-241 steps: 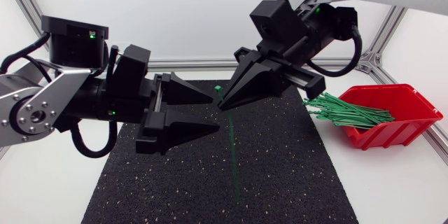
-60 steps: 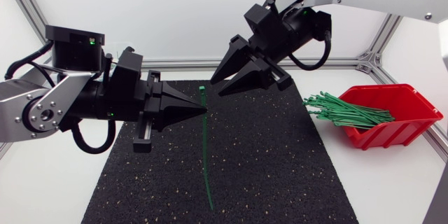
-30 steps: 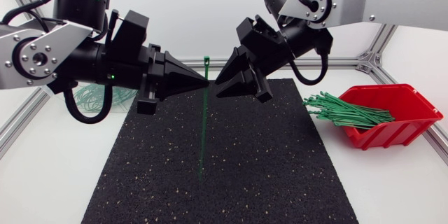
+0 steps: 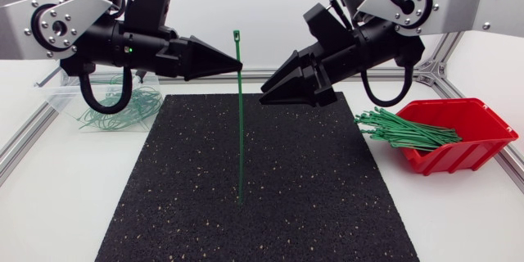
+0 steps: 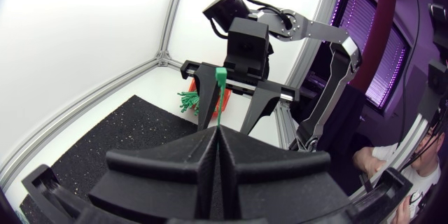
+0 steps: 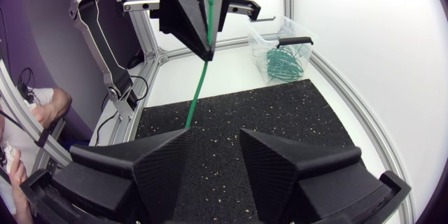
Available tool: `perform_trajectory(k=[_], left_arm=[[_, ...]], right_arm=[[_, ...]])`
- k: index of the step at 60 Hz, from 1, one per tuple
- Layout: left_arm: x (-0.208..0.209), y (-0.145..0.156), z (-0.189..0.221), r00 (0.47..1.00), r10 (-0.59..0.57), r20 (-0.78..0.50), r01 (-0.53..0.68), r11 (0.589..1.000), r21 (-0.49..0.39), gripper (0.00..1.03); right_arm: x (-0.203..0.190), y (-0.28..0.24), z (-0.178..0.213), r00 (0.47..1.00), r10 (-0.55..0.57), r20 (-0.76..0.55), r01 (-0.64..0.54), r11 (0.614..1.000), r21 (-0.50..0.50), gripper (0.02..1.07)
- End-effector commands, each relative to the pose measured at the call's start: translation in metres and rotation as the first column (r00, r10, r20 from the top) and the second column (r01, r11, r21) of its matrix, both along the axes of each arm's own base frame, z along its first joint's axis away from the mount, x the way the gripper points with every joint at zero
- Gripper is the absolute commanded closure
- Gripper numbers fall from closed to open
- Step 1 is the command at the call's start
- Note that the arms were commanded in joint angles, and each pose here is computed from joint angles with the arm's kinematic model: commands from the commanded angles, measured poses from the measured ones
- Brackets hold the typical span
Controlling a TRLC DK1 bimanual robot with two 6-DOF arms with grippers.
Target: Take a green cable tie from the red box, thread the tail through the head to close it, then place it in the transparent bin on the left.
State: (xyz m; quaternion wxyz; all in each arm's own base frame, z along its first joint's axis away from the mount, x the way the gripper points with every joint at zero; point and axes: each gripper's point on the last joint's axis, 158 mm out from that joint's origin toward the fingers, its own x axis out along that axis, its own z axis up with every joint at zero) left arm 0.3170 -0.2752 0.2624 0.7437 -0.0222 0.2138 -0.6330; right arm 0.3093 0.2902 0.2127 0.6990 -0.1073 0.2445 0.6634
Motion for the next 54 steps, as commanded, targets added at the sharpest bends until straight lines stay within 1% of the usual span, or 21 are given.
perform_trajectory(k=[1, 11, 18, 21, 35, 38, 40, 45, 51, 54], left_arm=[[0.0, -0.003, 0.005, 0.999, -0.008, -0.052, 0.007, 1.0, -0.02, 1.0], [-0.007, -0.007, 0.003, 0.995, -0.033, -0.095, 0.03, 0.999, -0.034, 1.0], [-0.008, -0.008, 0.0, 0.994, -0.037, -0.1, 0.034, 0.999, -0.033, 1.0], [-0.01, -0.009, 0.001, 0.994, -0.043, -0.097, 0.04, 0.999, -0.036, 1.0], [-0.015, -0.012, 0.002, 0.994, -0.06, -0.093, 0.056, 0.998, -0.043, 1.0], [-0.016, -0.013, 0.001, 0.993, -0.063, -0.096, 0.059, 0.997, -0.042, 1.0], [-0.017, -0.013, 0.001, 0.994, -0.063, -0.094, 0.059, 0.997, -0.041, 1.0], [-0.018, -0.014, 0.001, 0.993, -0.066, -0.094, 0.062, 0.997, -0.042, 1.0], [-0.019, -0.014, 0.0, 0.993, -0.069, -0.097, 0.065, 0.997, -0.042, 1.0], [-0.02, -0.015, -0.001, 0.993, -0.072, -0.098, 0.068, 0.997, -0.041, 1.0]], right_arm=[[-0.002, 0.0, 0.001, 0.996, -0.032, -0.077, 0.034, 0.999, 0.029, 0.53], [-0.002, 0.007, 0.018, 0.991, -0.018, -0.129, 0.033, 0.993, 0.114, 0.53], [-0.004, 0.013, 0.022, 0.99, -0.01, -0.144, 0.029, 0.991, 0.132, 0.54], [-0.007, 0.016, 0.023, 0.99, 0.002, -0.143, 0.018, 0.991, 0.133, 0.57], [-0.018, 0.023, 0.03, 0.989, 0.031, -0.142, -0.008, 0.988, 0.156, 0.62], [-0.019, 0.022, 0.032, 0.99, 0.032, -0.138, -0.01, 0.987, 0.159, 0.65], [-0.02, 0.022, 0.033, 0.99, 0.035, -0.136, -0.012, 0.987, 0.162, 0.66], [-0.021, 0.022, 0.035, 0.991, 0.034, -0.126, -0.012, 0.985, 0.17, 0.79], [-0.023, 0.021, 0.034, 0.992, 0.032, -0.121, -0.01, 0.984, 0.177, 0.88], [-0.025, 0.022, 0.034, 0.992, 0.037, -0.119, -0.015, 0.984, 0.179, 0.9]])
